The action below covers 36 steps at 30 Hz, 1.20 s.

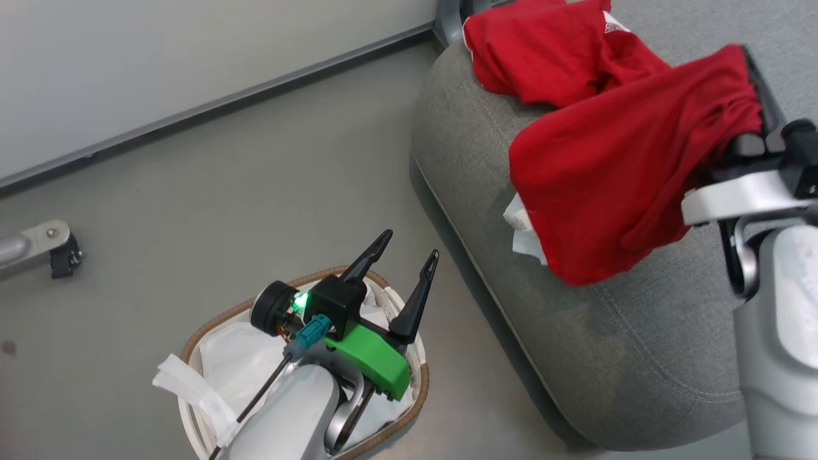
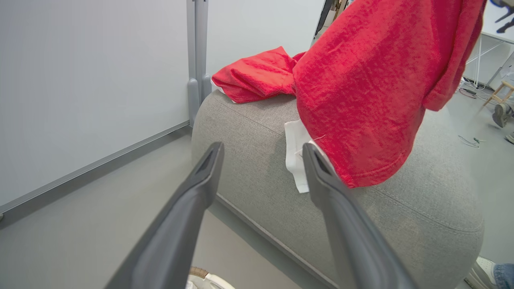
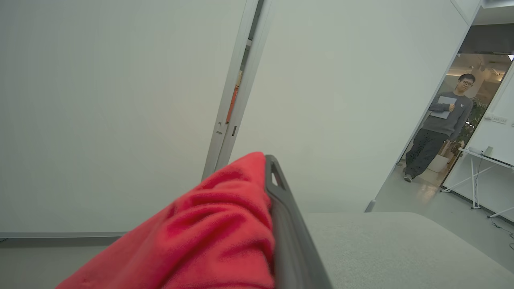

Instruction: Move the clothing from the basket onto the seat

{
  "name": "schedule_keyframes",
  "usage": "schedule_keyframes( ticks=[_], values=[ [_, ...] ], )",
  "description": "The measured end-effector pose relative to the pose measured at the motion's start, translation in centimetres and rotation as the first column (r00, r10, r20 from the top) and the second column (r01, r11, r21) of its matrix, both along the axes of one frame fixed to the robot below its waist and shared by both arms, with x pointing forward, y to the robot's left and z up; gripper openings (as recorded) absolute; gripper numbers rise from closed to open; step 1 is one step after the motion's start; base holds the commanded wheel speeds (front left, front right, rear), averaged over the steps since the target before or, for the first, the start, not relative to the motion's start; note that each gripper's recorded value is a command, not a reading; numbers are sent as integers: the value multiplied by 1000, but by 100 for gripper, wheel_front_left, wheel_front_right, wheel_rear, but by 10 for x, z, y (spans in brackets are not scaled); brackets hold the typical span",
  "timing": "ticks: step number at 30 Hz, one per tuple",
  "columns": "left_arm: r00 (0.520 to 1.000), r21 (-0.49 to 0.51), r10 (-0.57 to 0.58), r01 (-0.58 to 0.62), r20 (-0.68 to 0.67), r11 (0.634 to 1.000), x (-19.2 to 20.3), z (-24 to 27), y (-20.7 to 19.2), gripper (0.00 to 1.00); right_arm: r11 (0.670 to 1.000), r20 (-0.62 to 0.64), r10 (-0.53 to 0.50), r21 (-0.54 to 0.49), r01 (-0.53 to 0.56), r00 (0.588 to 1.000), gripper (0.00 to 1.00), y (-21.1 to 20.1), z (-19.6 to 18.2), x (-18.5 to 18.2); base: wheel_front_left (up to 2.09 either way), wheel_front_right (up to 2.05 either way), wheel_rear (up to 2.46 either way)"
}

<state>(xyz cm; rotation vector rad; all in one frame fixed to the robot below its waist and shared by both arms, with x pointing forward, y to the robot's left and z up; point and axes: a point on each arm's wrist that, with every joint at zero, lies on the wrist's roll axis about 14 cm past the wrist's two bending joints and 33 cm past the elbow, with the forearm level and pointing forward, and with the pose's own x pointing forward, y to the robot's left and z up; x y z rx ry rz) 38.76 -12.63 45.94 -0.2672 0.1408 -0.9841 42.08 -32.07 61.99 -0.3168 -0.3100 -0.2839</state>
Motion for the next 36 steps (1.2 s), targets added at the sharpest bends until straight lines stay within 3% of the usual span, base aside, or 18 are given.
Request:
schedule_keyframes(
  ticks=[11,17,25,32,36],
  values=[
    [1000,-9,10,-10,-15,1000,36,-28,7,100,972,141,-73,-210,102,987,0,-56,85,69,0,0,0],
    [998,-7,39,-39,-49,999,51,-52,18,100,959,142,-135,-229,165,981,0,-86,88,101,0,0,0],
    [992,21,80,-78,-103,997,64,-89,34,100,963,-109,-193,-209,167,975,0,-104,-20,139,0,0,0],
    [983,58,109,-101,-146,993,65,-117,47,100,981,-360,-188,-123,153,914,0,-93,-143,130,0,0,0],
    [982,69,109,-100,-154,993,65,-123,49,100,981,-405,-192,-101,164,894,3,-91,-167,119,0,0,0]
  ],
)
